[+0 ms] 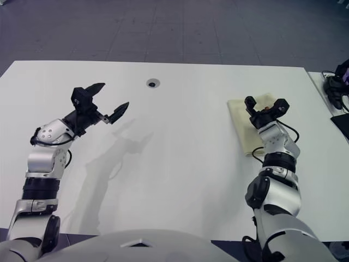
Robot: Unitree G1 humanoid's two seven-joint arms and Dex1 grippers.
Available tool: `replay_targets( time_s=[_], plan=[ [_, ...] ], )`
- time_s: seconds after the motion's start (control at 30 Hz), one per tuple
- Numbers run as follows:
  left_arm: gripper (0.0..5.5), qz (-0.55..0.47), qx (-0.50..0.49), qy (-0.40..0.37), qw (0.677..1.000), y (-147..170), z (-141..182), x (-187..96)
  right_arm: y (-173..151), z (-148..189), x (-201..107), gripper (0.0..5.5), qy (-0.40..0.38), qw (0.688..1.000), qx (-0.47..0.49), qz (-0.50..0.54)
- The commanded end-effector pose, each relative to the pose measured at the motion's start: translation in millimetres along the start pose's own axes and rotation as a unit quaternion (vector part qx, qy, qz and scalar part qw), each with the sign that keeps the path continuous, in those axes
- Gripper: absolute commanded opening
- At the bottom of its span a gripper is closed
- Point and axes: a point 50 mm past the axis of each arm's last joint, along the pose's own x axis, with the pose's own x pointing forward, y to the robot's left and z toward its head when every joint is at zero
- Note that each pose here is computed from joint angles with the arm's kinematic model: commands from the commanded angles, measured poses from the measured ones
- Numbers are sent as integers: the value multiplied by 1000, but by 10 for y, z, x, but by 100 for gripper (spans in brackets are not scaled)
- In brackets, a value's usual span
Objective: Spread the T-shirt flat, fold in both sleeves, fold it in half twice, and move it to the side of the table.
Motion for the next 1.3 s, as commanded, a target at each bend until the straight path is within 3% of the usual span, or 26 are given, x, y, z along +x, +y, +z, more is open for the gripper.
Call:
replay_targets(
  time_s=[0.03,0.1,0.2,0.33,0.5,0.83,1.3],
  plan=[
    [540,0,7,1,1000,-40,2,-18,240,182,-58,539,-60,989,-130,25],
    [540,19,13,-10,1000,-70,51,12,341,195,-73,539,-77,974,-208,43],
    [540,81,37,-31,996,-130,141,113,595,128,-262,539,-155,908,-379,86],
    [508,177,80,-58,979,-308,247,188,897,-269,-782,465,-237,867,-415,137],
    [418,254,119,-68,957,-570,239,72,984,-639,-1176,380,-236,857,-431,156],
    [235,267,144,-75,950,-742,202,56,837,-578,-1058,205,-208,867,-432,137],
    [3,273,113,-64,953,-773,180,-81,791,-631,-1242,0,-207,862,-444,132]
  ],
)
